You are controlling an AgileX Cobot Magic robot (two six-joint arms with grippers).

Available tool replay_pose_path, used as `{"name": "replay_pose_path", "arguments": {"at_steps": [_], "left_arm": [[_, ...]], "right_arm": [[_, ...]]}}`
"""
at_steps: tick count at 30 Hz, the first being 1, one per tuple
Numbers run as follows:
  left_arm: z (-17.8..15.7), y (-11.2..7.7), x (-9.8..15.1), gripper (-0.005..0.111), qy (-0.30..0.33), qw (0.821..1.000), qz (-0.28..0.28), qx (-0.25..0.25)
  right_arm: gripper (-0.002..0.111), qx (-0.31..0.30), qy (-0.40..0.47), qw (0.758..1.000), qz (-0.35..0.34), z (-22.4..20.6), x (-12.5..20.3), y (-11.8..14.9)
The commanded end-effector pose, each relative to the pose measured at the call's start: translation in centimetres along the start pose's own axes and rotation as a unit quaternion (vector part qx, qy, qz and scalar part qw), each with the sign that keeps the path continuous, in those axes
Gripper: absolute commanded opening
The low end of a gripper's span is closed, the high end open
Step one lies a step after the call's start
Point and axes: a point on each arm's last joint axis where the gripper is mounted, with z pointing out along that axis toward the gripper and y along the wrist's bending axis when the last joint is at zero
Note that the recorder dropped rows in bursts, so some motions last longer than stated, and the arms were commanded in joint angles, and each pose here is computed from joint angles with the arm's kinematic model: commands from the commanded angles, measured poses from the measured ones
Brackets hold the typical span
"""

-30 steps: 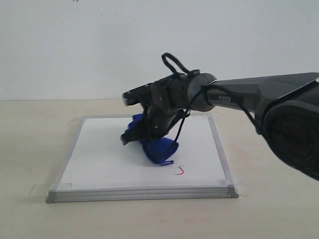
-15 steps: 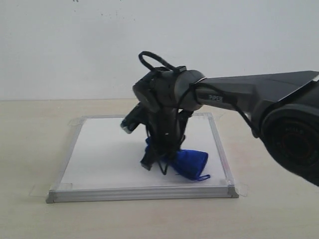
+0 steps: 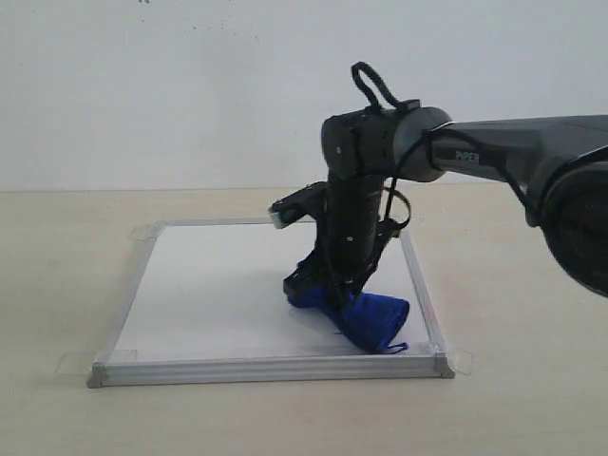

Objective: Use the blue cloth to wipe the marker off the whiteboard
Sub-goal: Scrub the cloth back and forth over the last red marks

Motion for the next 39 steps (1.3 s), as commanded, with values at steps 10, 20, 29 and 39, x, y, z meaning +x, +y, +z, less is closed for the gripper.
{"name": "replay_pose_path", "arguments": {"at_steps": [10, 20, 29, 39], "left_arm": [[0.0, 0.0, 0.1, 0.004, -0.001, 1.000, 0.002, -0.001], [0.0, 0.0, 0.1, 0.004, -0.001, 1.000, 0.002, -0.001], [0.0, 0.0, 0.1, 0.004, -0.001, 1.000, 0.002, -0.001], [0.0, 0.0, 0.1, 0.004, -0.001, 1.000, 0.002, -0.001]], "right_arm": [[0.000, 0.009, 0.095, 0.985, -0.146, 2.8, 1.1, 5.8], [0.000, 0.118, 0.112, 0.985, 0.057, 2.3, 3.1, -4.7], [0.000, 0.012, 0.091, 0.988, 0.121, 2.1, 2.7, -2.8], [0.000, -0.085, -0.078, 0.993, -0.001, 2.2, -2.0, 8.3]]}}
